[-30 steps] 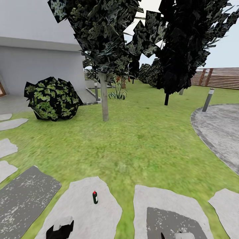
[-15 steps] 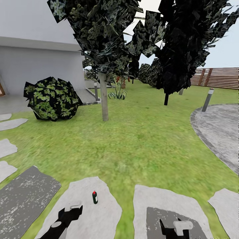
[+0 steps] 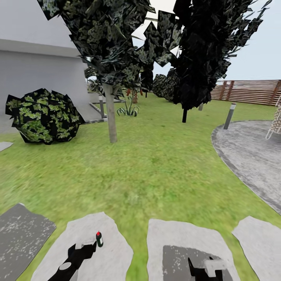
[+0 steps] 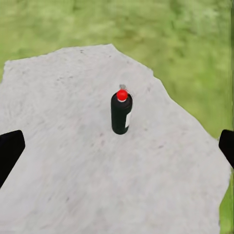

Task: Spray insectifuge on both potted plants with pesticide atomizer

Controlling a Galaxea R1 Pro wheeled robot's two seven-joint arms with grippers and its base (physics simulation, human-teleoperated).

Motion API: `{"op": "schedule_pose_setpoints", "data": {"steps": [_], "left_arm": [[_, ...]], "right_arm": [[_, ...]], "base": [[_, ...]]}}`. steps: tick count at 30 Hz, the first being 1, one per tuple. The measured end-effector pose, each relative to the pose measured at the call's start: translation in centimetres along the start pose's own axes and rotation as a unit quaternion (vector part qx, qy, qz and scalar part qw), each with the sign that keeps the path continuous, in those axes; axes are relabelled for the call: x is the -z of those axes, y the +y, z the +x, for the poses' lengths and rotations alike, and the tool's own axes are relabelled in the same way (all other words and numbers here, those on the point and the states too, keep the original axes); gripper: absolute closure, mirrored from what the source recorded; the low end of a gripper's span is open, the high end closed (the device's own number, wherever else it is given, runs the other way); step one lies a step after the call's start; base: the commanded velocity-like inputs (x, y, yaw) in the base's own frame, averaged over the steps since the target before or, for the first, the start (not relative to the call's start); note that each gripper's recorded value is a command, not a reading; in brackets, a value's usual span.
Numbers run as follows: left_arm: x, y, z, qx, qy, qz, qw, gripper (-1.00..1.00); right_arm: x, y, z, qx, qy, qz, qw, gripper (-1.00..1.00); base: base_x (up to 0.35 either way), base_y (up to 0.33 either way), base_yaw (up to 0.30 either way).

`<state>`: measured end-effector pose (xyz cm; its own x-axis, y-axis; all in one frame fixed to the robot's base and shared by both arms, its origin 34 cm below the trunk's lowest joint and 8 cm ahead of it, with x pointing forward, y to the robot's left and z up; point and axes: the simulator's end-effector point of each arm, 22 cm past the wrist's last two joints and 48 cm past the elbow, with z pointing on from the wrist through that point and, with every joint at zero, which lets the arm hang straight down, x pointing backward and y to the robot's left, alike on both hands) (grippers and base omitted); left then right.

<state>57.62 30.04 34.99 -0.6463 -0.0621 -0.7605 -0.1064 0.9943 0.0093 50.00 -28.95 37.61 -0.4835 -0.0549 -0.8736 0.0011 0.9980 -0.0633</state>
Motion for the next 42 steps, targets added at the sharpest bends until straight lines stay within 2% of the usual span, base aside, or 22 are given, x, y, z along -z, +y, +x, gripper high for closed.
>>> {"op": "schedule_pose_setpoints", "data": {"steps": [15,23,33,42], "left_arm": [[-0.01,0.11,-0.09,0.004,-0.001,-0.001,1.0000,-1.00],[-0.05,0.53,-0.18,0.002,-0.002,-0.003,1.0000,-1.00],[-0.06,0.51,-0.32,0.001,-0.004,-0.002,1.0000,-1.00],[-0.07,0.51,-0.34,0.002,-0.004,-0.002,1.0000,-1.00]], "right_arm": [[0.00,0.05,0.00,0.000,0.000,-0.001,1.0000,-1.00],[-0.01,0.06,0.06,0.000,0.001,-0.001,1.0000,-1.00],[0.01,0.08,0.10,0.001,0.001,-0.001,1.0000,-1.00],[0.00,0.08,0.08,0.001,0.001,-0.001,1.0000,-1.00]], "base": [[0.166,-0.244,0.000],[0.080,-0.050,0.000],[0.003,0.124,-0.006],[0.000,0.284,-0.245]]}}
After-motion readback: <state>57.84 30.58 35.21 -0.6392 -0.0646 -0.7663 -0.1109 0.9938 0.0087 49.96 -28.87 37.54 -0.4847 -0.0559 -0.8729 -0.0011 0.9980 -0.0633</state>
